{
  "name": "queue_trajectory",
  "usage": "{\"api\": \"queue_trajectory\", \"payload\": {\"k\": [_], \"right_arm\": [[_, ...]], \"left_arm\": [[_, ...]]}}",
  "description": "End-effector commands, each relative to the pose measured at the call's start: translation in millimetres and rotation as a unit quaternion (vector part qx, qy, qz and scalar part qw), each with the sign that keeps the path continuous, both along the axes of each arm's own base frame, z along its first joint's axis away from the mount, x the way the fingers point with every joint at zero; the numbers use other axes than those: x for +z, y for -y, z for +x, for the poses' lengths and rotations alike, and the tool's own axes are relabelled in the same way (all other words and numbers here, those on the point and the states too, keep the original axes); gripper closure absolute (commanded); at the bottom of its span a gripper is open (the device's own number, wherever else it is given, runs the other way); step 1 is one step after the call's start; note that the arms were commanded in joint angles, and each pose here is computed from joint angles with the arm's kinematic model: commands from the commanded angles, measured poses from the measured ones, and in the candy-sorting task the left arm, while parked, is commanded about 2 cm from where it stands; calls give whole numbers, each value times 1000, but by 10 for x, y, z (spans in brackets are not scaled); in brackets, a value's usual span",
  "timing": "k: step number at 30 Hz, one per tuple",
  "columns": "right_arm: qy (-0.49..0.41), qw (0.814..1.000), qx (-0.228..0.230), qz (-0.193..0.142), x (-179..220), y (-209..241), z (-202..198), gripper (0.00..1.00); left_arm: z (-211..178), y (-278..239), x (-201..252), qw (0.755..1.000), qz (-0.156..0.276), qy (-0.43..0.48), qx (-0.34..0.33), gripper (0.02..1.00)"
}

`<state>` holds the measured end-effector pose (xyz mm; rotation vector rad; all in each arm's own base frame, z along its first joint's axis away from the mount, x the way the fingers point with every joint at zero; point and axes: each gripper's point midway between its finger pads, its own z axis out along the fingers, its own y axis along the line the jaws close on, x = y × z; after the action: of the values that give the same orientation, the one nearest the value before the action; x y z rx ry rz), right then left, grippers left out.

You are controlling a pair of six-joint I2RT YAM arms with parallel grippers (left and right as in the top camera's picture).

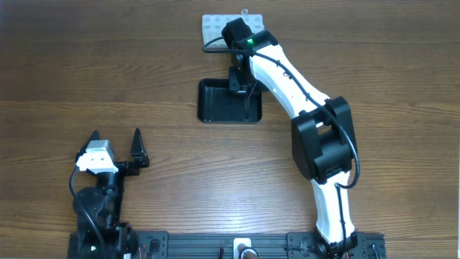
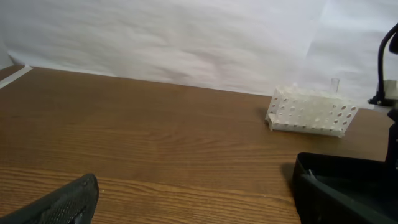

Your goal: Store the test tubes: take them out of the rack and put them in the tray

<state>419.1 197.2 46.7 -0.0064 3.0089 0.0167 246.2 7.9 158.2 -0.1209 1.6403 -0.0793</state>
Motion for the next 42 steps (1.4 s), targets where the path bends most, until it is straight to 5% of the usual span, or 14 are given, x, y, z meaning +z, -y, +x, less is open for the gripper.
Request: {"api": "queue_trajectory", "payload": {"k": [1,8,19,25,31,42], "right_arm": [[-5,1000,-9,-18,-207,59,52,987],[1,1000,-10,-21,-247,69,95,963],[-1,1000,-9,-25,-251,68,80,763],[-11,999,-5,-30,-235,59,20,733],[-5,1000,-3,-27,-159,37,59,584],[8,1000,6,-23,265,-12,143,531]], "left_arm": [[-2,-14,-19,1000,7,-2,2,23],[-2,-14,-19,1000,7,-2,2,20],[-2,-14,-19,1000,7,-2,2,20],[-2,-14,-19,1000,7,-2,2,23],[-2,-14,-19,1000,7,-2,3,20],[-2,-14,-19,1000,7,-2,2,20]]}}
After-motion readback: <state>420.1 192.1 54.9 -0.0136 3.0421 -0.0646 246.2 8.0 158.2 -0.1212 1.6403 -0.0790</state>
